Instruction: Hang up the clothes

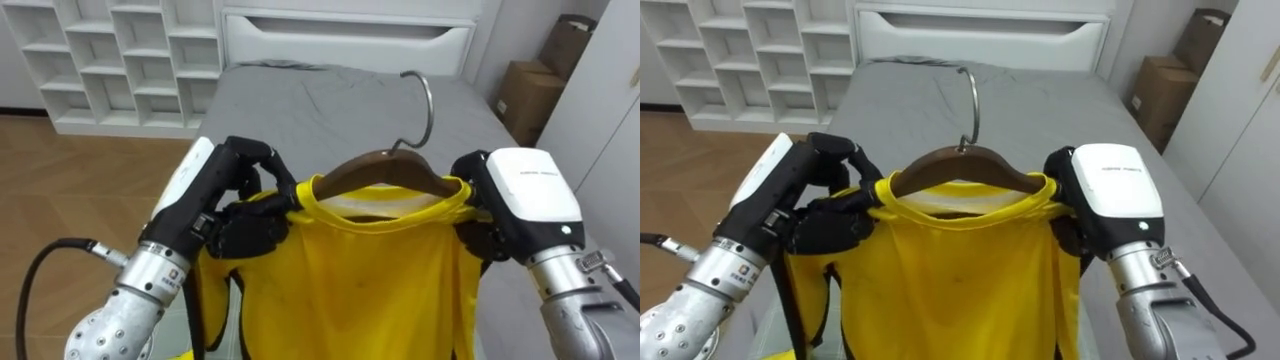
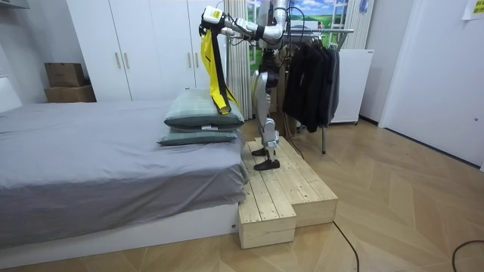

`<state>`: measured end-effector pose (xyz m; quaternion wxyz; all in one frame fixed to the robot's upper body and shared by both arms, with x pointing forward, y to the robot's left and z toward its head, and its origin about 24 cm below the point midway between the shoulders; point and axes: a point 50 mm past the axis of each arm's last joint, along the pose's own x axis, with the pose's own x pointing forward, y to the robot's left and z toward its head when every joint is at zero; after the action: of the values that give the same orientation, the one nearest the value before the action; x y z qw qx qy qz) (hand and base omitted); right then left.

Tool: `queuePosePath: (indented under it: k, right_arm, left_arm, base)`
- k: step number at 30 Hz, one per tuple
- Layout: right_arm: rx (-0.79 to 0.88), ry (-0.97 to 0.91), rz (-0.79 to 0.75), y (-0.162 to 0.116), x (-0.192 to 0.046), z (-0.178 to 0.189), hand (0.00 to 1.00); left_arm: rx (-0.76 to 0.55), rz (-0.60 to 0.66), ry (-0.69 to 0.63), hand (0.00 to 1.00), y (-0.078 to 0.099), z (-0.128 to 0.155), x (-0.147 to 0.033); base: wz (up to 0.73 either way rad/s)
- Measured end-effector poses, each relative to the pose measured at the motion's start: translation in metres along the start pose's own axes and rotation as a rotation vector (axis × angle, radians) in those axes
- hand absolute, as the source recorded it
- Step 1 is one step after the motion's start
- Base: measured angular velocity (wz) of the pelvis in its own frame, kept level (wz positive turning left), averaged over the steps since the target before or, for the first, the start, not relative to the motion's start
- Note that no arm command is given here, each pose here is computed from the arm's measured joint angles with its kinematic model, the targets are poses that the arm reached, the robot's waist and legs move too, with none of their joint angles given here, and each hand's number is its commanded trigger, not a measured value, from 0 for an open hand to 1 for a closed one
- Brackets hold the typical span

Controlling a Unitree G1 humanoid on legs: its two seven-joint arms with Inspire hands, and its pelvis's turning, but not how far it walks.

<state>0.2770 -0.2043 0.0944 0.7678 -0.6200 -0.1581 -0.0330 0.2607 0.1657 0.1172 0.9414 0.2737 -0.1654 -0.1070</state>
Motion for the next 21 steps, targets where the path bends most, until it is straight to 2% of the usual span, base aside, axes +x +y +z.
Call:
queuePosePath:
  k: [3, 19, 20, 21]
  right_arm:
    - [0.035, -0.013, -0.013, -0.0005, 0.0, 0.0022, 1.0]
    - [0.051, -0.041, 0.003, 0.0062, -0.0016, 0.0076, 1.0]
    - [0.051, -0.041, 0.003, 0.0062, -0.0016, 0.0077, 1.0]
    - [0.051, -0.043, 0.002, 0.0062, -0.0016, 0.0078, 1.0]
  left_arm:
    - [0.004, 0.019, 0.013, 1.0, 0.0044, -0.0016, -0.0003]
    - [0.003, 0.019, 0.012, 1.0, 0.0036, -0.0014, -0.0002]
    - [0.003, 0.019, 0.012, 0.97, 0.0036, -0.0014, -0.0002]
    - [0.003, 0.019, 0.012, 0.66, 0.0035, -0.0014, -0.0002]
  base:
    - [0.0]
    - [0.0]
    - [0.0]
    - [0.0]
